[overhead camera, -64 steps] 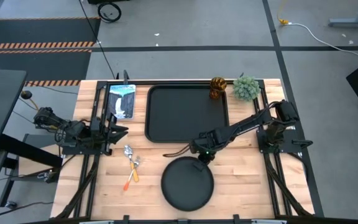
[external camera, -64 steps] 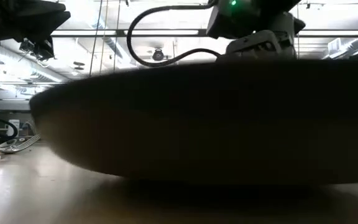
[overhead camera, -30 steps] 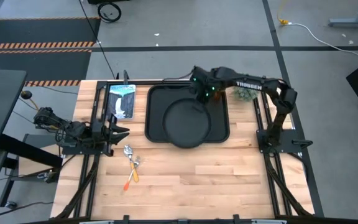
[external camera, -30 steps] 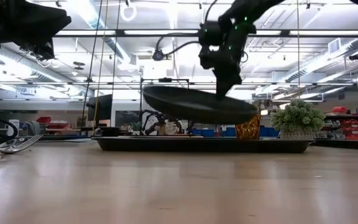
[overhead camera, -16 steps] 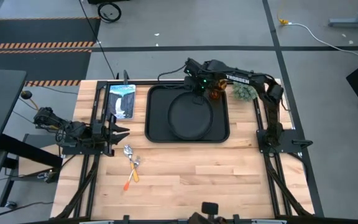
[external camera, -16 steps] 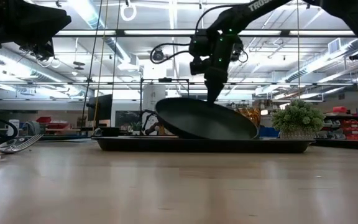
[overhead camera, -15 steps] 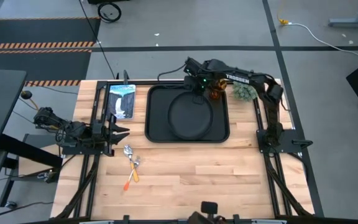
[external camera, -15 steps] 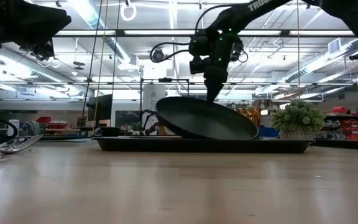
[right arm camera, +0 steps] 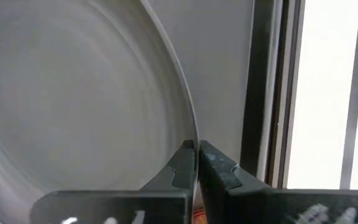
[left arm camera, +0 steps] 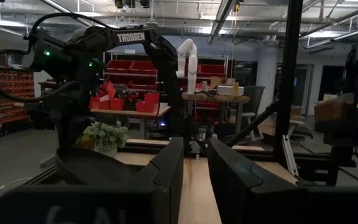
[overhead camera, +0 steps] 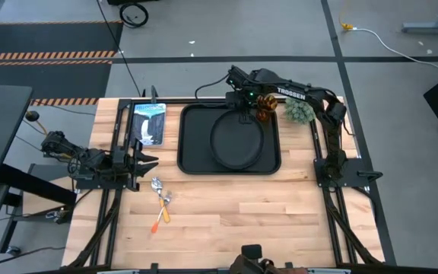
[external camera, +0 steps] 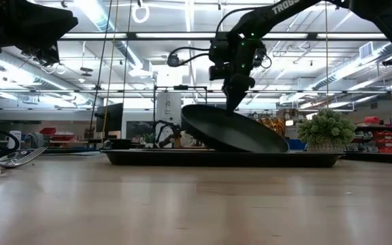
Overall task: Pick and place plate/cup/fork/spoon on tray
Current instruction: Put the black plate on the black tray to the bottom left of the brown cup
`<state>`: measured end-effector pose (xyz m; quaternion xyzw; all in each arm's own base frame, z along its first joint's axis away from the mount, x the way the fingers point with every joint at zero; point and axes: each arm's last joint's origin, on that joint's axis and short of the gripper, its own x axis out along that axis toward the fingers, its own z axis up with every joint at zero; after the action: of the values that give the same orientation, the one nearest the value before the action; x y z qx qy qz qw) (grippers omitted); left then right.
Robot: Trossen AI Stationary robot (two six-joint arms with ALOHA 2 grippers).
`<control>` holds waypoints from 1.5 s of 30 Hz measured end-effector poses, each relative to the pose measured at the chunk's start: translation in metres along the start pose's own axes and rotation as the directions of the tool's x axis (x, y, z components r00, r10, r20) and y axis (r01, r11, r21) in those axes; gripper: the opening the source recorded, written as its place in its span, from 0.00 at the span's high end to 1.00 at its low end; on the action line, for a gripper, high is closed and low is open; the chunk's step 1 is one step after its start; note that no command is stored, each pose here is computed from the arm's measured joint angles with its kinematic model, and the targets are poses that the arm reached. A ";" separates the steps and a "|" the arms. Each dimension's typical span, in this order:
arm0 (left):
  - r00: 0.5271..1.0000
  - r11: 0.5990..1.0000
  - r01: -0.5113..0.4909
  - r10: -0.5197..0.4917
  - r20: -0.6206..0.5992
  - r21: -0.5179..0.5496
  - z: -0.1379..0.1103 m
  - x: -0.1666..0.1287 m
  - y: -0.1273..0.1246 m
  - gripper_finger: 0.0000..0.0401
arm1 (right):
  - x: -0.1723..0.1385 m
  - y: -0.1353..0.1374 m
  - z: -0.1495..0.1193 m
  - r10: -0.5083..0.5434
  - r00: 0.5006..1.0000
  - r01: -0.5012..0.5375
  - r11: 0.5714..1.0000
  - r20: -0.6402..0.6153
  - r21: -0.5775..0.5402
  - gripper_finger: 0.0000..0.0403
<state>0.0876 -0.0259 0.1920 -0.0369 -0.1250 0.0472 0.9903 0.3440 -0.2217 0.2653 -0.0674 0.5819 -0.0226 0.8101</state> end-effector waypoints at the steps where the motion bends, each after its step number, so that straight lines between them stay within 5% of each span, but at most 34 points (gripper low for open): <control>1: 1.000 1.000 0.000 0.000 0.000 0.000 0.000 0.000 0.000 0.80 | 0.000 0.000 0.000 0.003 1.000 -0.003 1.000 -0.003 -0.001 0.96; 20: 1.000 1.000 0.000 0.000 0.000 -0.001 0.000 0.000 0.000 0.80 | 0.000 0.002 0.000 0.013 1.000 -0.013 0.999 -0.008 0.039 0.79; 26: 1.000 1.000 0.000 0.000 -0.002 0.000 0.000 0.000 0.000 0.80 | 0.003 0.023 0.017 0.023 0.999 -0.025 0.998 0.036 0.055 0.78; 32: 1.000 1.000 0.002 -0.002 -0.017 -0.016 -0.002 0.000 0.000 0.80 | 0.041 0.053 0.020 0.032 0.997 -0.040 0.993 0.074 0.115 0.78; 45: 1.000 0.999 0.002 -0.003 -0.031 -0.034 -0.003 0.000 0.000 0.80 | 0.096 0.094 -0.021 0.080 0.991 -0.049 0.963 -0.106 0.265 0.78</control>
<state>0.0884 -0.0264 0.1887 -0.0543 -0.1102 0.0433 0.9915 0.3510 -0.1416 0.1554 0.0605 0.6216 -0.0765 0.7772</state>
